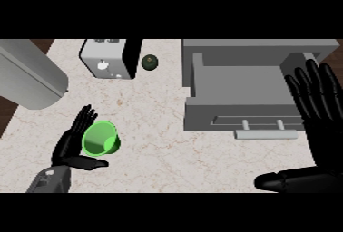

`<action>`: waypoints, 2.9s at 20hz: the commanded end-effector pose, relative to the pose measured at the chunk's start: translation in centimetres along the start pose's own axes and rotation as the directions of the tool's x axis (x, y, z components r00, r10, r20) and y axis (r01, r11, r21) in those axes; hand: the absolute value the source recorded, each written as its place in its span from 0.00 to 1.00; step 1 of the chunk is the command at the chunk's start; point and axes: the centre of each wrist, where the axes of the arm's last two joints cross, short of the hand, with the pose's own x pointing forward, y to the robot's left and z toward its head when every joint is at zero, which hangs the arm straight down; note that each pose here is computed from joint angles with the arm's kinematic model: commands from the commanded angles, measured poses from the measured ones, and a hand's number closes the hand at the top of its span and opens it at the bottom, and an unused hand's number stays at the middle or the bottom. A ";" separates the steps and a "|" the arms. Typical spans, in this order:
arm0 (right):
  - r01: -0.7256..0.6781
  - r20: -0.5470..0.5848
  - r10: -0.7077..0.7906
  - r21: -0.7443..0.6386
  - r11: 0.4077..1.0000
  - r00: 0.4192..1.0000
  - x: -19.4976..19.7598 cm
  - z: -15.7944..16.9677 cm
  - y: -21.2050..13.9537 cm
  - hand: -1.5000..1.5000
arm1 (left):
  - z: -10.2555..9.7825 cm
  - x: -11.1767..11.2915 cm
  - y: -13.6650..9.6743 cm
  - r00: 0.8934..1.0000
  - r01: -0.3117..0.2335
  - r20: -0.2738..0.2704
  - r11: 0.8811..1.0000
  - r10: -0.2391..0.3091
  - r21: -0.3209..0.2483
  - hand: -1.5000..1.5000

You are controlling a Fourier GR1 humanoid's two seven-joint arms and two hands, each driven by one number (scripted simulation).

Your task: Pick up the cup, place it into the drawer and close the drawer

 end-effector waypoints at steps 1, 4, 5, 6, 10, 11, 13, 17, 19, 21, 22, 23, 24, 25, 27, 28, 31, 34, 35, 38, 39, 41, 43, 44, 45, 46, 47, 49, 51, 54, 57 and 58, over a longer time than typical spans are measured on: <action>-0.011 0.005 0.011 -0.008 1.000 1.000 0.1 1.2 0.4 0.00 | 0.8 -0.7 0.7 0.999 -0.032 0.040 0.999 0.033 -0.032 0.00; 0.004 0.004 -0.004 0.008 1.000 1.000 -1.0 -1.1 0.1 0.00 | -1.3 -0.9 -1.3 0.998 -0.051 0.034 0.997 0.053 -0.053 0.00; 0.008 0.017 -0.008 0.001 1.000 1.000 0.9 2.5 1.0 0.00 | 0.4 -1.0 0.3 0.997 -0.061 0.046 0.998 0.063 -0.032 0.00; 0.006 0.008 -0.006 0.008 1.000 1.000 0.3 0.6 0.1 0.00 | 0.4 -1.5 -0.1 0.997 -0.051 0.060 0.998 0.053 -0.036 0.00; 0.003 -0.002 -0.003 -0.004 1.000 1.000 -0.2 0.2 -0.1 0.00 | 1.2 -2.1 -1.1 0.995 -0.098 0.031 0.994 0.099 -0.040 0.00; 0.007 0.001 -0.007 0.019 1.000 1.000 0.6 0.9 -0.1 0.00 | -0.1 -1.6 -0.4 0.994 -0.101 0.040 0.994 0.102 -0.032 0.00; 0.017 0.001 -0.017 -0.002 1.000 1.000 2.5 0.1 0.6 0.00 | 0.0 -1.7 -1.0 0.988 -0.149 0.032 0.988 0.150 -0.033 0.00; -0.001 0.009 0.001 -0.005 1.000 1.000 -0.1 -1.0 -1.0 0.00 | -1.7 -2.1 -2.7 0.984 -0.172 0.034 0.984 0.173 -0.039 0.00; 0.016 -0.004 -0.016 0.006 1.000 1.000 1.1 -1.0 0.3 0.00 | 0.0 -2.3 -1.2 0.976 -0.213 0.026 0.974 0.216 -0.075 0.00; 0.001 0.011 -0.001 0.020 1.000 1.000 0.2 0.3 0.0 0.00 | -1.0 -1.9 -1.6 0.968 -0.249 0.008 0.962 0.251 -0.109 0.00; 0.008 -0.017 -0.008 0.013 1.000 1.000 -1.4 0.1 0.8 0.00 | -1.7 -1.2 -1.2 0.961 -0.270 0.012 0.952 0.275 -0.144 0.00; 0.009 0.009 -0.009 0.004 1.000 1.000 0.8 -0.3 0.6 0.00 | -0.8 -2.6 -2.7 0.963 -0.265 0.011 0.957 0.268 -0.122 0.00; -0.004 -0.011 0.004 0.010 1.000 1.000 0.2 0.3 -0.3 0.00 | -0.4 -2.8 -2.9 0.954 -0.297 0.015 0.947 0.301 -0.118 0.00; 0.017 0.006 -0.018 0.021 1.000 1.000 -1.1 -0.3 1.9 0.00 | 1.3 -3.4 -2.8 0.950 -0.308 0.012 0.940 0.313 -0.147 0.00; 0.013 0.015 -0.013 -0.001 1.000 1.000 -0.2 -0.2 -0.4 0.00 | -1.0 -2.8 -3.4 0.940 -0.333 0.033 0.932 0.340 -0.141 1.00; -0.007 -0.014 0.007 -0.002 1.000 1.000 0.3 0.6 -0.2 0.00 | 0.6 -2.9 -2.2 0.939 -0.332 0.027 0.926 0.342 -0.178 1.00; -0.017 0.009 0.017 0.013 1.000 1.000 1.1 0.1 -0.3 0.00 | -0.8 -2.3 -2.3 0.942 -0.309 0.076 0.935 0.326 -0.175 1.00; -0.012 0.001 0.012 -0.004 1.000 1.000 1.3 0.4 -0.2 0.00 | -1.3 -1.9 -2.6 0.947 -0.267 0.134 0.948 0.291 -0.172 1.00; -0.013 -0.019 0.013 0.009 1.000 1.000 0.1 -1.2 -0.7 0.00 | -1.4 -2.3 -3.6 0.945 -0.261 0.160 0.953 0.284 -0.152 1.00; 0.006 -0.007 -0.006 0.010 1.000 1.000 0.3 1.3 -1.4 0.00 | -1.6 -2.4 -4.1 0.946 -0.233 0.220 0.971 0.239 -0.054 1.00; -0.016 0.015 0.016 0.008 1.000 1.000 1.4 0.5 -0.9 0.00 | -0.9 -2.5 -3.8 0.951 -0.201 0.239 0.980 0.195 -0.002 1.00; -0.008 -0.021 0.007 -0.007 1.000 1.000 1.1 0.7 -1.3 0.00 | -1.5 -2.1 -3.6 0.950 -0.194 0.275 0.971 0.151 0.136 1.00; -0.014 0.003 0.014 -0.005 1.000 1.000 0.7 -0.3 -0.6 0.00 | -0.9 -2.3 -3.6 0.950 -0.179 0.297 0.950 0.098 0.257 1.00; -0.013 0.006 0.013 -0.012 1.000 1.000 1.5 0.2 0.2 0.00 | -0.5 -2.1 -2.8 0.943 -0.174 0.324 0.946 0.080 0.273 1.00; -0.027 0.002 0.027 0.003 1.000 1.000 1.5 0.8 -1.0 0.00 | 0.6 -2.1 -1.9 0.942 -0.165 0.325 0.953 0.077 0.252 1.00; -0.013 -0.010 0.013 -0.005 1.000 1.000 1.2 0.3 -1.2 0.00 | 0.3 -2.2 -3.0 0.934 -0.188 0.347 0.946 0.089 0.266 1.00; -0.017 -0.001 0.017 -0.009 1.000 1.000 0.4 0.2 -1.8 0.00 | -1.2 -1.3 -4.0 0.927 -0.176 0.365 0.960 0.087 0.216 1.00; -0.005 -0.007 0.005 -0.001 1.000 1.000 1.4 1.6 -0.9 0.00 | -1.3 -0.5 -3.5 0.905 -0.227 0.404 0.954 0.133 0.194 1.00; -0.003 -0.008 0.003 -0.012 1.000 1.000 0.4 -0.3 -0.9 0.00 | -3.2 1.2 -3.7 0.894 -0.224 0.423 0.965 0.148 0.134 1.00; -0.002 -0.001 0.002 -0.015 1.000 1.000 0.8 0.7 0.3 0.00 | -5.7 3.2 -7.1 0.891 -0.173 0.435 0.983 0.132 0.055 1.00; -0.023 -0.007 0.022 -0.011 1.000 1.000 1.0 0.7 -0.9 0.00 | -6.2 5.6 -8.1 0.904 -0.168 0.403 0.986 0.146 0.019 1.00; -0.011 -0.040 0.010 -0.025 1.000 0.999 1.0 0.7 0.4 0.00 | -4.6 6.0 -7.2 0.897 -0.184 0.407 0.983 0.175 -0.016 1.00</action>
